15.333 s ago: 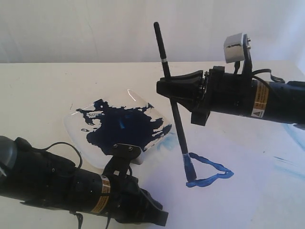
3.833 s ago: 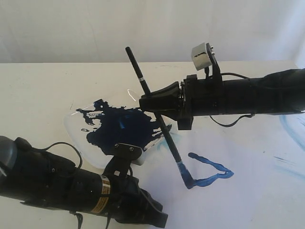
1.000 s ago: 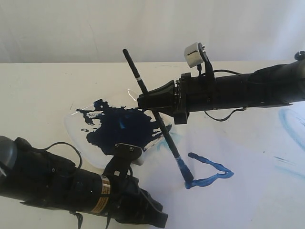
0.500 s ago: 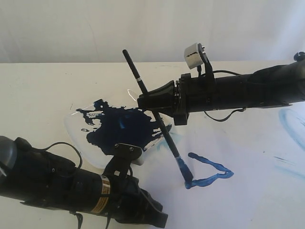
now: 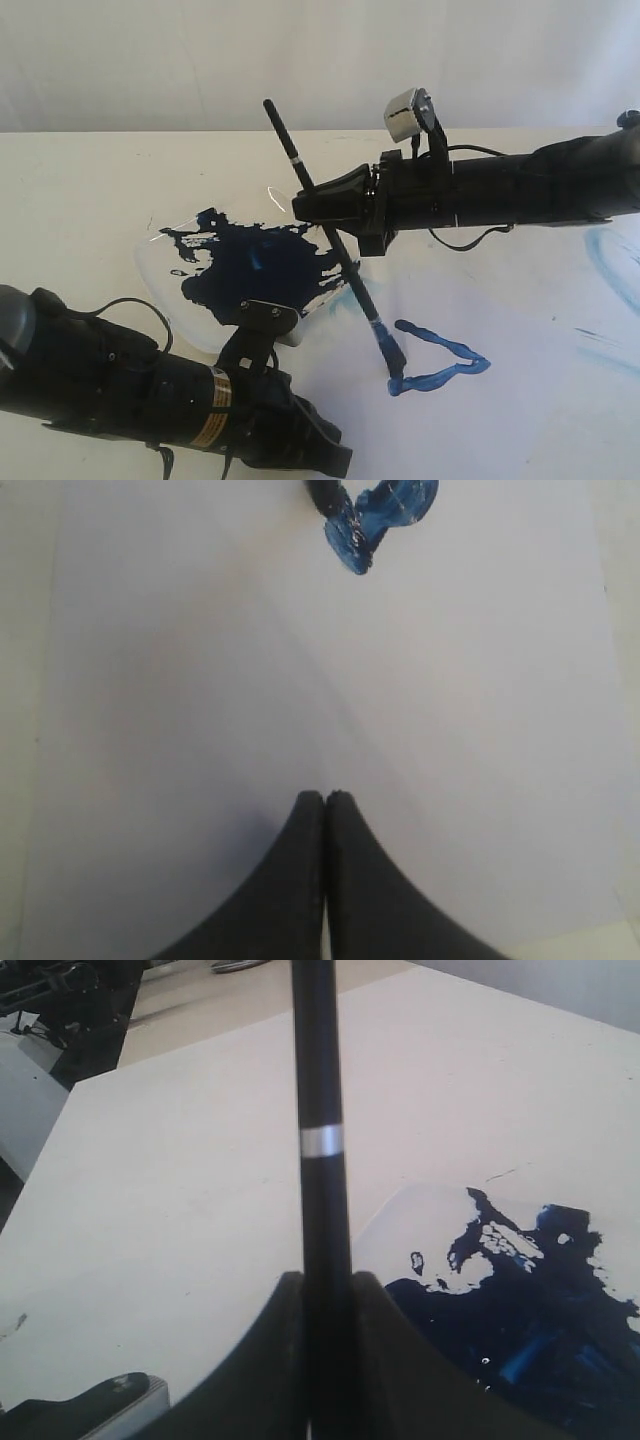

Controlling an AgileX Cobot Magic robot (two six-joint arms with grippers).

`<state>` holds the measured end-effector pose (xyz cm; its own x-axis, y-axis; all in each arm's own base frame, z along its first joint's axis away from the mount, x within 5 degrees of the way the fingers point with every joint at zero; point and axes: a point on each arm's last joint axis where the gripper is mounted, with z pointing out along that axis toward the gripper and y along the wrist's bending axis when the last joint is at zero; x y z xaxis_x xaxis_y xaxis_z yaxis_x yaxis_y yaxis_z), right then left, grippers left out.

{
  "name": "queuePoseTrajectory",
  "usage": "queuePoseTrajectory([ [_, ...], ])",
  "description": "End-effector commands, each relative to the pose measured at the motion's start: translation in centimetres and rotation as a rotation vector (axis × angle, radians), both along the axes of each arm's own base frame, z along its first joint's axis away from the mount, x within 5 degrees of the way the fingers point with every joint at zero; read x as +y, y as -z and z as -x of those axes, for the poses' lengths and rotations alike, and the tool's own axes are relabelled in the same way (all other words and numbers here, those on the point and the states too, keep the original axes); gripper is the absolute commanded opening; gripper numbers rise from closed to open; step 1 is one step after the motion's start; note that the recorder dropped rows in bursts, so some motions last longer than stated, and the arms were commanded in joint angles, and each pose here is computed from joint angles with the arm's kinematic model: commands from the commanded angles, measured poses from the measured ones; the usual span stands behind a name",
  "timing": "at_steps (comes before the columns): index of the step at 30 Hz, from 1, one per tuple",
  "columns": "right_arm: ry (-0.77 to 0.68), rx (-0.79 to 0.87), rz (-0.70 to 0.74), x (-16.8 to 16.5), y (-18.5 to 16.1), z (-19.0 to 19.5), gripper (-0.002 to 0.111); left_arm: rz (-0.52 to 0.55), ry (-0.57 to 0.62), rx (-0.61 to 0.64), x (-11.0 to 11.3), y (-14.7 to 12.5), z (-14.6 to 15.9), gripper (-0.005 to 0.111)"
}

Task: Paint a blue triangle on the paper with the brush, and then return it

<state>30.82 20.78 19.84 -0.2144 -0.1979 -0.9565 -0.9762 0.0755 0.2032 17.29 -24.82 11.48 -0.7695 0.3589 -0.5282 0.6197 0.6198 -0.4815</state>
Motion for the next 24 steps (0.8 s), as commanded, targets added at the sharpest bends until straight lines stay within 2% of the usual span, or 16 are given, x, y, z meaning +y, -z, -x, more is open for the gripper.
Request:
queuePoseTrajectory([
  [1, 0.023, -0.018, -0.001, -0.4, -0.1, -0.5, 0.000, -0.093, -0.010, -0.010, 0.9, 0.9, 0.1, 0.000],
  [24, 0.085, -0.072, 0.037, -0.3, -0.7, -1.8, 0.000, -0.093, -0.010, -0.010, 0.9, 0.9, 0.1, 0.000],
])
